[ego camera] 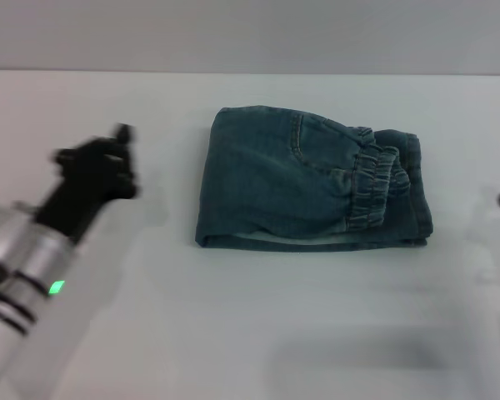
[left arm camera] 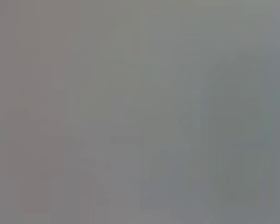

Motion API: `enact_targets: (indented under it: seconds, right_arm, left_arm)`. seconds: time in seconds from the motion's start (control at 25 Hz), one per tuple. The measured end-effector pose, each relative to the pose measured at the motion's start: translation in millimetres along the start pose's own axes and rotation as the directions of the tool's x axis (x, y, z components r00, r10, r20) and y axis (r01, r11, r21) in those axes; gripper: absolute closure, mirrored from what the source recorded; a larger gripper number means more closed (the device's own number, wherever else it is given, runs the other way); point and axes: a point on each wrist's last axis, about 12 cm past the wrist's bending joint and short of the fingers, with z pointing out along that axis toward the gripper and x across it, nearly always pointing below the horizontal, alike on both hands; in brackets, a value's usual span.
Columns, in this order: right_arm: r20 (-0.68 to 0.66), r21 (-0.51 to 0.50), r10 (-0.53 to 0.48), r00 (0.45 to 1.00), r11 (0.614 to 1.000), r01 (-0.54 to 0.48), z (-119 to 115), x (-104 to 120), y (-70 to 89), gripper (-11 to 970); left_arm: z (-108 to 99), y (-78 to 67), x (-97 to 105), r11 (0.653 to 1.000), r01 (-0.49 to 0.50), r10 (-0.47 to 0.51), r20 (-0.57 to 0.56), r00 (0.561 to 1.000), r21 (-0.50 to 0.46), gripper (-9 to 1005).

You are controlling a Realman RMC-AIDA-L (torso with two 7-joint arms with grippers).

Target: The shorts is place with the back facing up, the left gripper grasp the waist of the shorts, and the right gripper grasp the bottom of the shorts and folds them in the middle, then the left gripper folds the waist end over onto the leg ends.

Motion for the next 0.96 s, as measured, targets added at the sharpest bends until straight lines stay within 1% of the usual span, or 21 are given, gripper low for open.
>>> enact_targets:
  seconds: [0.08, 0.12, 0.16, 0.2, 0.24, 0.28, 0.36, 0.4, 0.52, 0.64, 0.76, 0.8, 0.88, 0.96]
  right_arm:
    - [0.019, 0.031, -0.052, 0.998, 0.998, 0.051, -8.1, 1.3, -17.1, 869]
    - [0.025, 0.046, -0.062, 0.998, 0.997, 0.061, -11.1, 1.4, -23.5, 868]
    - [0.036, 0.081, -0.061, 0.997, 0.995, 0.058, -15.9, 0.9, -33.3, 868]
    - [0.045, 0.12, -0.055, 0.997, 0.992, 0.049, -21.8, 0.4, -43.1, 867]
    - [0.056, 0.165, -0.045, 0.997, 0.986, 0.035, -29.0, -0.3, -53.1, 866]
    - [0.064, 0.201, -0.037, 0.997, 0.979, 0.024, -35.2, -0.9, -61.2, 865]
    - [0.071, 0.256, -0.034, 0.997, 0.966, 0.014, -48.4, -1.3, -75.8, 864]
    - [0.066, 0.272, -0.036, 0.997, 0.962, 0.017, -53.6, -0.9, -81.5, 825]
    - [0.043, 0.29, -0.042, 0.998, 0.956, 0.028, -60.2, 1.3, -88.2, 710]
    - [0.033, 0.295, -0.039, 0.999, 0.955, 0.027, -61.9, 2.6, -88.4, 577]
    - [0.03, 0.293, -0.032, 0.999, 0.956, 0.022, -61.4, 3.2, -87.2, 436]
    - [0.029, 0.291, -0.031, 0.999, 0.956, 0.021, -61.3, 3.4, -86.9, 436]
    - [0.026, 0.278, -0.029, 0.999, 0.96, 0.02, -60.4, 3.8, -84.9, 436]
    - [0.023, 0.246, -0.029, 0.999, 0.969, 0.022, -58.4, 4.4, -80.9, 436]
  left_arm:
    - [-11.8, 18.4, 2.0, 0.994, -0.069, 0.071, 0.02, 0.997, -0.086, 932]
    - [-15.3, 24.6, 3.2, 0.991, -0.068, 0.071, 0.016, 0.997, -0.117, 931]
    - [-19.8, 31.2, 4.5, 0.986, -0.065, 0.067, 0.012, 0.998, -0.151, 929]
    - [-29.0, 39.6, 6.7, 0.978, -0.047, 0.05, 0.008, 0.999, -0.202, 927]
    - [-30.4, 40.1, 7.0, 0.978, -0.046, 0.049, 0.008, 0.999, -0.206, 925]
    - [-36.7, 41.9, 8.4, 0.974, -0.041, 0.044, 0.008, 0.999, -0.223, 924]
    - [-40.8, 42.1, 8.8, 0.973, -0.042, 0.046, 0.014, 0.999, -0.228, 920]
    - [-40.8, 42.1, 8.8, 0.973, -0.042, 0.046, 0.014, 0.999, -0.228, 890]
    - [-50.7, 40.7, 12.6, 0.974, -0.052, 0.057, 0.014, 0.998, -0.222, 801]
    - [-50.7, 39.9, 12.6, 0.974, -0.052, 0.057, 0.016, 0.998, -0.22, 706]
    - [-49.7, 38.9, 12.7, 0.977, -0.024, 0.03, 0.024, 0.999, -0.211, 600]
    - [-49.4, 39.1, 12.8, 0.978, -0.018, 0.023, 0.025, 0.999, -0.21, 564]
    - [-49.4, 39.7, 12.8, 0.978, -0.005, 0.011, 0.026, 1.0, -0.208, 301]
    - [-49.6, 40.2, 13.0, 0.979, -0.006, 0.011, 0.025, 1.0, -0.205, 301]
